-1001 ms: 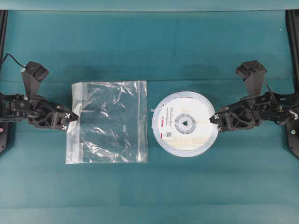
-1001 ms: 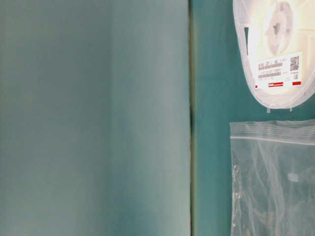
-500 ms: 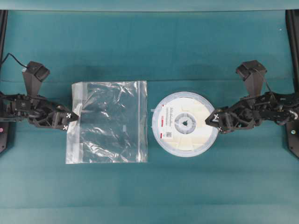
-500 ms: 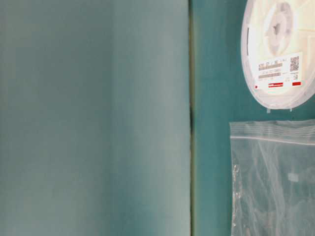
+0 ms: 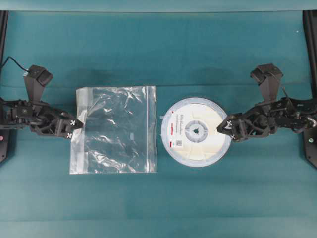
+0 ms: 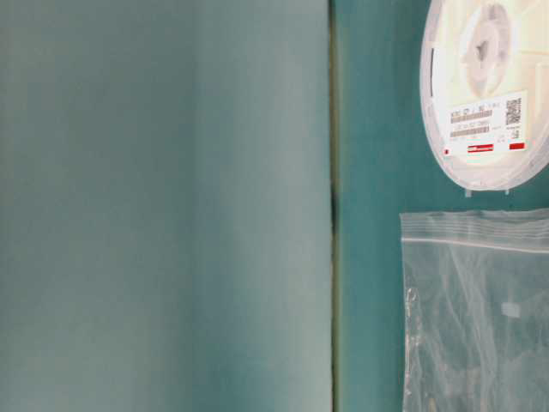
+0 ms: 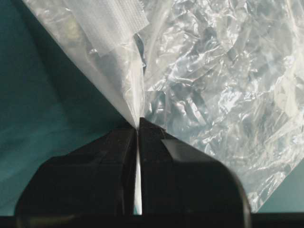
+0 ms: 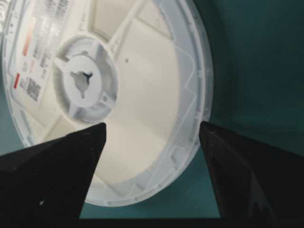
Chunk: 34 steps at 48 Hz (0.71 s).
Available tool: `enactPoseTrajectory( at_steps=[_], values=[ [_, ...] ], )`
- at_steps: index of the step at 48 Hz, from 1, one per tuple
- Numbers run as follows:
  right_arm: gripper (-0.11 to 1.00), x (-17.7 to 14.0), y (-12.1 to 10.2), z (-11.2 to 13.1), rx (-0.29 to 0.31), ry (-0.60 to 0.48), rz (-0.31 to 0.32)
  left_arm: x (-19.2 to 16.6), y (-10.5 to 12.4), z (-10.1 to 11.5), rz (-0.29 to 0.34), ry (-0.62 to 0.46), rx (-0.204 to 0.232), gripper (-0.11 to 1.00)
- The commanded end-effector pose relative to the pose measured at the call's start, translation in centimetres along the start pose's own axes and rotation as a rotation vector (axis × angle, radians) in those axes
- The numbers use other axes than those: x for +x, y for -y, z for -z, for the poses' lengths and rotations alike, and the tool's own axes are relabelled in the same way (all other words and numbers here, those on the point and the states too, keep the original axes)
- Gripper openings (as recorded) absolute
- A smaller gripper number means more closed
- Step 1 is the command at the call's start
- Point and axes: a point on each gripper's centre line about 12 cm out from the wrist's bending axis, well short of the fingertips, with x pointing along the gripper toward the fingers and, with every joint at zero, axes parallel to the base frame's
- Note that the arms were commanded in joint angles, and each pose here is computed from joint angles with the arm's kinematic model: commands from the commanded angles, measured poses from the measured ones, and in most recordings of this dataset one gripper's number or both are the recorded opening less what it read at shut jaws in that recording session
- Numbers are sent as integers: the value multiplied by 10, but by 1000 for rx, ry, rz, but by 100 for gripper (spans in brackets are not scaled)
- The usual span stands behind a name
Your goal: Take out the reel from the clear zip bag.
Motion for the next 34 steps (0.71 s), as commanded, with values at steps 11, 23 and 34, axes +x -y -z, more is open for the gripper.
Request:
enactPoseTrajectory(
  at_steps=[11,23,34],
  values=[
    [90,-2,-9,-1,-4,7,-29,-2,4,-2,20,8,17,50],
    [90,-2,-11,2,-14,-1,-35,-1,8,-5,10,4,18,97],
    [90,-9,-15,0,-19,10,-62,-9,11,-5,-20,-18,29,94]
  ],
)
